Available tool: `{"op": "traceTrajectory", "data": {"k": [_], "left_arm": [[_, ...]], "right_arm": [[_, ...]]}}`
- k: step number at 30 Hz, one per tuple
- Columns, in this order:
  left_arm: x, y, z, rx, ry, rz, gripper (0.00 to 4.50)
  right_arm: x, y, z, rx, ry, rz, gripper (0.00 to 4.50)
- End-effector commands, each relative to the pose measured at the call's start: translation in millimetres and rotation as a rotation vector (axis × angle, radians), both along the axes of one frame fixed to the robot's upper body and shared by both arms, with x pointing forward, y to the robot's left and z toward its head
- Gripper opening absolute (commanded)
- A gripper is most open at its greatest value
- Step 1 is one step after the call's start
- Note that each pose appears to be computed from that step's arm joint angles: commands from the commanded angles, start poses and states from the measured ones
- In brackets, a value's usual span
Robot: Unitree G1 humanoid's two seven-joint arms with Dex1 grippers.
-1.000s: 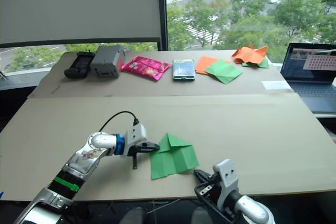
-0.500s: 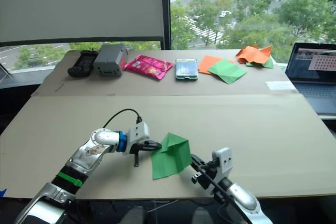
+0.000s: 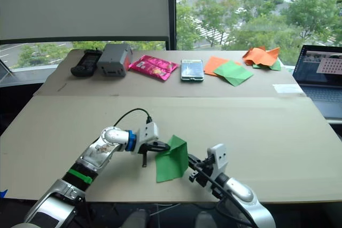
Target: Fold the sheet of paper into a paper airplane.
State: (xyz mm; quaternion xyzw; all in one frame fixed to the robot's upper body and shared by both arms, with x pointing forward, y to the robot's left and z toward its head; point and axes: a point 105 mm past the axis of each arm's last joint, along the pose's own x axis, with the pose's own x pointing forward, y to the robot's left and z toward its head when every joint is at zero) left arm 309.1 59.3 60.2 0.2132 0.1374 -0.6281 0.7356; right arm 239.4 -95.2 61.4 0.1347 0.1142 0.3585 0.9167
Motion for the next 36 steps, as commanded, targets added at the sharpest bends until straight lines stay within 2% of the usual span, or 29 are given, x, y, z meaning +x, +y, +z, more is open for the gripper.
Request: {"op": "traceTrajectory", "data": {"k": [1, 9, 21, 29, 36], "left_arm": [[-8, -3, -4, 0.002, 0.022, -0.029, 0.04], [-9, -4, -4, -0.009, 0.025, -0.029, 0.04], [5, 32, 12, 0.028, -0.032, 0.072, 0.04], [9, 18, 17, -0.011, -0.043, 0.078, 0.04], [13, 13, 14, 0.000, -0.045, 0.066, 0.04]], "right_arm": [[1, 4, 7, 0.000, -0.028, 0.026, 0.00], [3, 10, 7, -0.004, -0.029, 0.052, 0.00], [6, 6, 3, -0.022, -0.025, 0.045, 0.00], [6, 7, 4, -0.025, -0.025, 0.052, 0.00], [5, 8, 5, -0.033, -0.031, 0.060, 0.00]]}}
